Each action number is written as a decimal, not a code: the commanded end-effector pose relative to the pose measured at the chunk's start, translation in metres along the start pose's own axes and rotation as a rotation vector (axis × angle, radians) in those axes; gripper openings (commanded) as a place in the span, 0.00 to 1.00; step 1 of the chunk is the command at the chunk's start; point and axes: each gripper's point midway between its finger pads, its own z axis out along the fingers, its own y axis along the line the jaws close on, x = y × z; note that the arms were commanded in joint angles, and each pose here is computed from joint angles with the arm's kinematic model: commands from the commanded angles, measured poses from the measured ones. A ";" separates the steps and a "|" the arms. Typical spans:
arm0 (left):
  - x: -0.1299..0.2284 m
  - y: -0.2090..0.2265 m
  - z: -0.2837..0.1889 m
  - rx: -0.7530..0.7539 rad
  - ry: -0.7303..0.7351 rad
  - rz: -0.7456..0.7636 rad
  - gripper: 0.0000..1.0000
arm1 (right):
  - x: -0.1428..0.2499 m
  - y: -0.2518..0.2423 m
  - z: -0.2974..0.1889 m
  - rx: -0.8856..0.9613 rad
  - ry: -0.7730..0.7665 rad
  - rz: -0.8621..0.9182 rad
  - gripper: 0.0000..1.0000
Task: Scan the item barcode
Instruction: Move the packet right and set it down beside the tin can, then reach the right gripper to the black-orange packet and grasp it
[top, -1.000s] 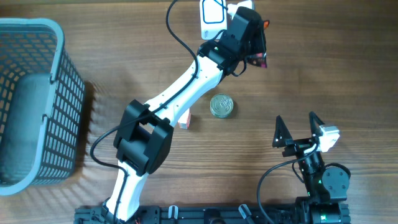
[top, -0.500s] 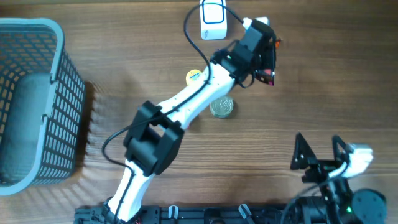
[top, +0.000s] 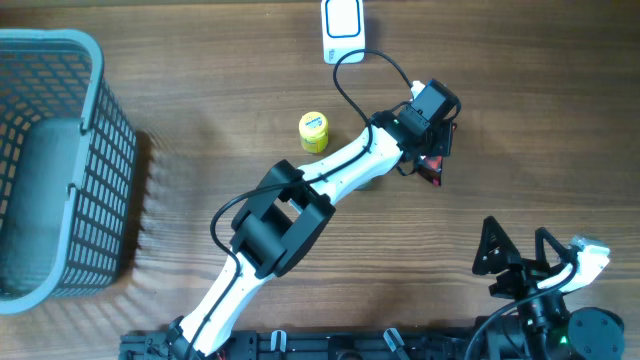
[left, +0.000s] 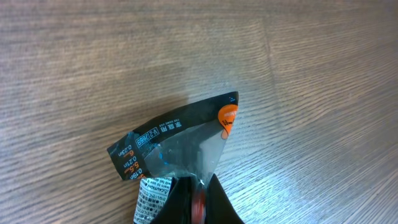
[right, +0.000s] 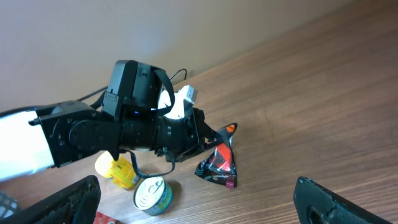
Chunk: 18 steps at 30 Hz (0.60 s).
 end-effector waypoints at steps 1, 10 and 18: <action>0.015 -0.001 0.009 -0.002 0.041 0.008 0.15 | 0.003 -0.006 0.003 0.031 0.008 0.085 1.00; -0.022 -0.023 -0.035 0.043 -0.063 0.067 1.00 | 0.009 -0.014 0.003 0.075 0.032 0.066 1.00; -0.157 -0.018 -0.259 0.096 -0.489 0.090 1.00 | 0.035 -0.023 0.043 0.171 0.253 0.089 1.00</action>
